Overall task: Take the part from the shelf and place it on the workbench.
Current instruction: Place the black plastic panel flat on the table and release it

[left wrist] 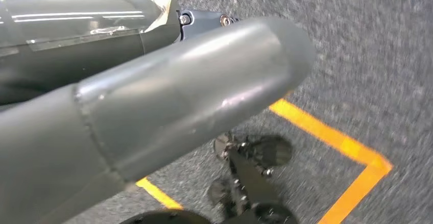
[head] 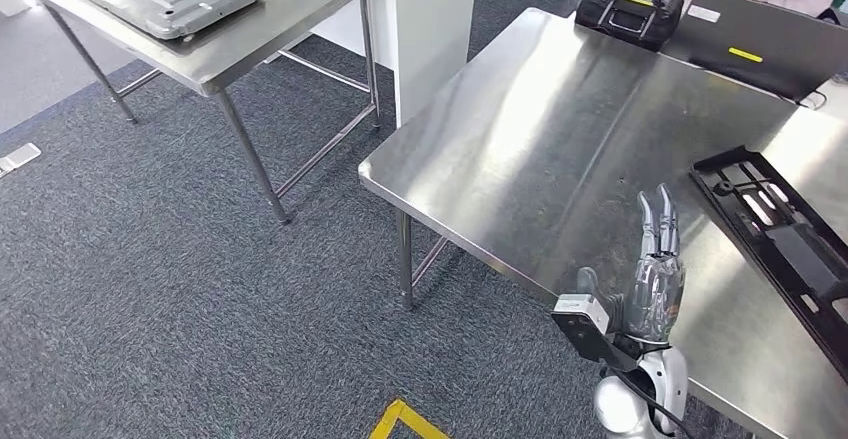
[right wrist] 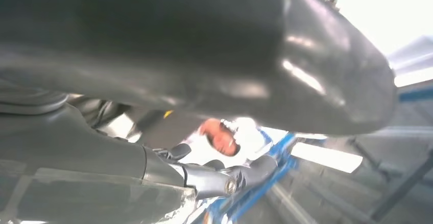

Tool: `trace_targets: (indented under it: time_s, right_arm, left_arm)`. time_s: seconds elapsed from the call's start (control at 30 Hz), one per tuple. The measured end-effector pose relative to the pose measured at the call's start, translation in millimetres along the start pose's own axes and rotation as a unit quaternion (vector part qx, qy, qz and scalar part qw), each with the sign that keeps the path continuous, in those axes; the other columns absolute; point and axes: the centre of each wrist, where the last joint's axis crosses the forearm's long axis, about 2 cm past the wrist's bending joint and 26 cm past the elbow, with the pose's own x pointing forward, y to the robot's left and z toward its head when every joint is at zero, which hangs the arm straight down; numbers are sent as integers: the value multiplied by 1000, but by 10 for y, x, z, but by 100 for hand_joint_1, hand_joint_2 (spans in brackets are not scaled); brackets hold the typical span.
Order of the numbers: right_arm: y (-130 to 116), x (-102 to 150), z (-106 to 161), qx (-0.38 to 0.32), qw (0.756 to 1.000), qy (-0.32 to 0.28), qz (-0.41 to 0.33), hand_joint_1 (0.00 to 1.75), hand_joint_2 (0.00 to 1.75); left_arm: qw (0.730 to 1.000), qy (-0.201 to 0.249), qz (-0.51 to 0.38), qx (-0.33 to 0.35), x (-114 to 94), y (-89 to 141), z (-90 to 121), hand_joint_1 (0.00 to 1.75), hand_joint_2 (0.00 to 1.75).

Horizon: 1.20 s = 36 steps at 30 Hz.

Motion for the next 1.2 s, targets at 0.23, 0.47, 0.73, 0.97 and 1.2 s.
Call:
trace_targets:
  time_s: [0.23,0.47,0.73,0.97,1.2]
  right_arm:
    - [87,92,16,17,999,-3,-37,0,0]
    - [92,106,132,12,998,10,-58,0,0]
    - [-268,-296,643,-20,997,62,-31,0,0]
    - [-864,-807,1181,-67,989,131,8,0,0]
    - [-1655,-1049,1793,-95,972,194,91,0,0]
  left_arm:
    - [1000,8,6,21,-24,-50,19,0,0]
    - [1000,11,-1,28,-54,-97,41,0,0]
    - [1000,4,-28,3,-10,-304,55,0,0]
    - [997,-13,-68,-34,81,-500,54,0,0]
    - [992,-24,-101,-65,234,-766,57,0,0]
